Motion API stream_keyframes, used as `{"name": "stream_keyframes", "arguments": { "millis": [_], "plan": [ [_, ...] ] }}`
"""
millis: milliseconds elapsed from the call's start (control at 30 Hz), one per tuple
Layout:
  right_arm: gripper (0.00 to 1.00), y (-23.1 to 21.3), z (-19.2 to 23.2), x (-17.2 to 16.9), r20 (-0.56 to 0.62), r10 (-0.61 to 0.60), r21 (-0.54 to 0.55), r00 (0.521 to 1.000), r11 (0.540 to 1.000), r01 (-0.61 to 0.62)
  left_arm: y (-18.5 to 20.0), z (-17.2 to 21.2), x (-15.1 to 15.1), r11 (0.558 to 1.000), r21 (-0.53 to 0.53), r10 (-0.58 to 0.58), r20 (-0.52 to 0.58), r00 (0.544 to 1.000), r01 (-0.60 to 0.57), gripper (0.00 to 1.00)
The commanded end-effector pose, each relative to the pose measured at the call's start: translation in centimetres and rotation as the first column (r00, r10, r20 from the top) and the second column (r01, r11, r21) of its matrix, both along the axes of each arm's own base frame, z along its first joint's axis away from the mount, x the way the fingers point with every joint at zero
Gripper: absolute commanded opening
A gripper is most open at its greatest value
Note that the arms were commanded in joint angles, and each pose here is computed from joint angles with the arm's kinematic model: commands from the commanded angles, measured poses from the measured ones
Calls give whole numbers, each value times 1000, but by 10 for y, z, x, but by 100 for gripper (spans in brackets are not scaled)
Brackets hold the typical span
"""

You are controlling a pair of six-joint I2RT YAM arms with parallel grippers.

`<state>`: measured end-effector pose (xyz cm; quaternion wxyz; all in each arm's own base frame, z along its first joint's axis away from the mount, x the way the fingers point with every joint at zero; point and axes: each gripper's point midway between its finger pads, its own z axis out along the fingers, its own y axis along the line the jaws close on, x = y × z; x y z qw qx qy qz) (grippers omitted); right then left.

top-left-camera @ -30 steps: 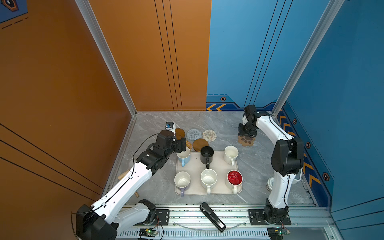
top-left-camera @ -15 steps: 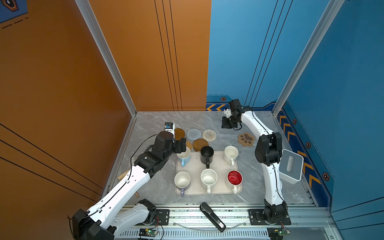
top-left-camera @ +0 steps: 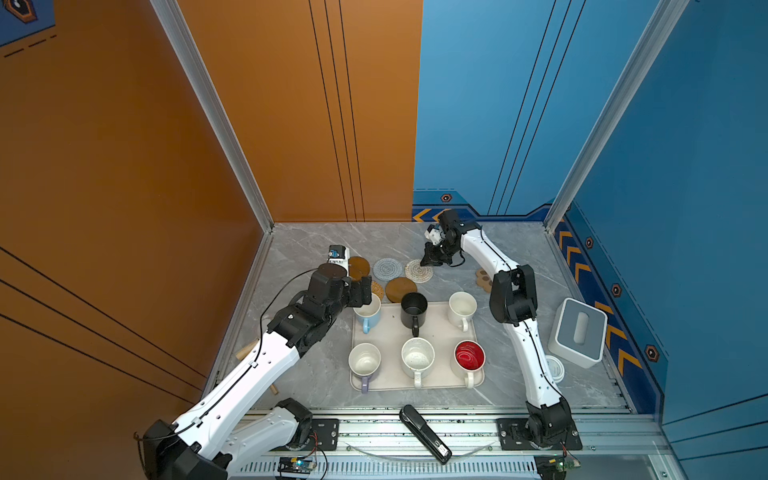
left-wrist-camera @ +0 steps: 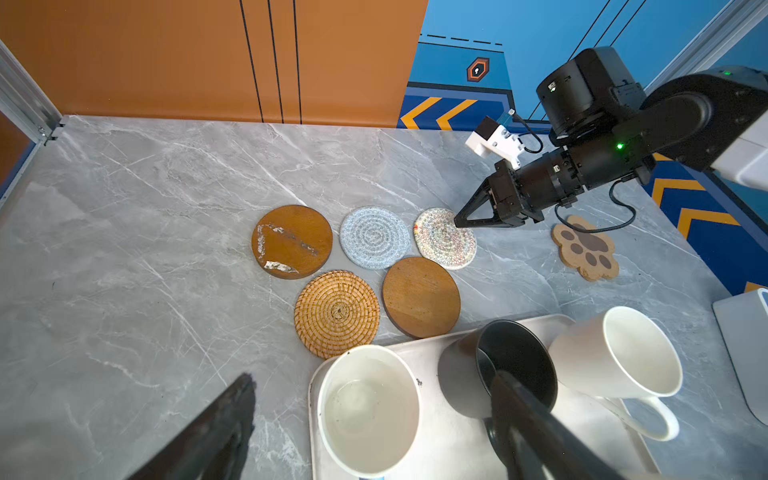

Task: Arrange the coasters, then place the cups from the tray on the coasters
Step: 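Move right gripper onto the rainbow-zigzag woven coaster and press down, then slide rainbow-zigzag coaster with right gripper toward the paw-print coaster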

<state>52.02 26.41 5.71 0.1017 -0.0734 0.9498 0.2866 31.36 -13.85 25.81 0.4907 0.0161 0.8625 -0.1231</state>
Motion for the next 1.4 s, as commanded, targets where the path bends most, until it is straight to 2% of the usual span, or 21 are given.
{"name": "stream_keyframes", "arguments": {
  "millis": [0,467,867,1367],
  "plan": [
    [0,3,-5,-3,-39,-4,19,999,1000,4,1,4,-2,1000,12,3,9,1000,-3,89],
    [0,-25,-44,-9,-113,-64,-112,991,992,51,2,1,-4,1000,16,7,4,1000,-7,89],
    [0,-77,-43,-16,-123,-146,-220,982,968,117,3,0,-5,1000,14,10,2,1000,-11,89],
    [0,-124,-46,-50,-169,-186,-324,968,938,123,-1,1,-4,1000,11,-1,-1,1000,1,89]
  ]
}}
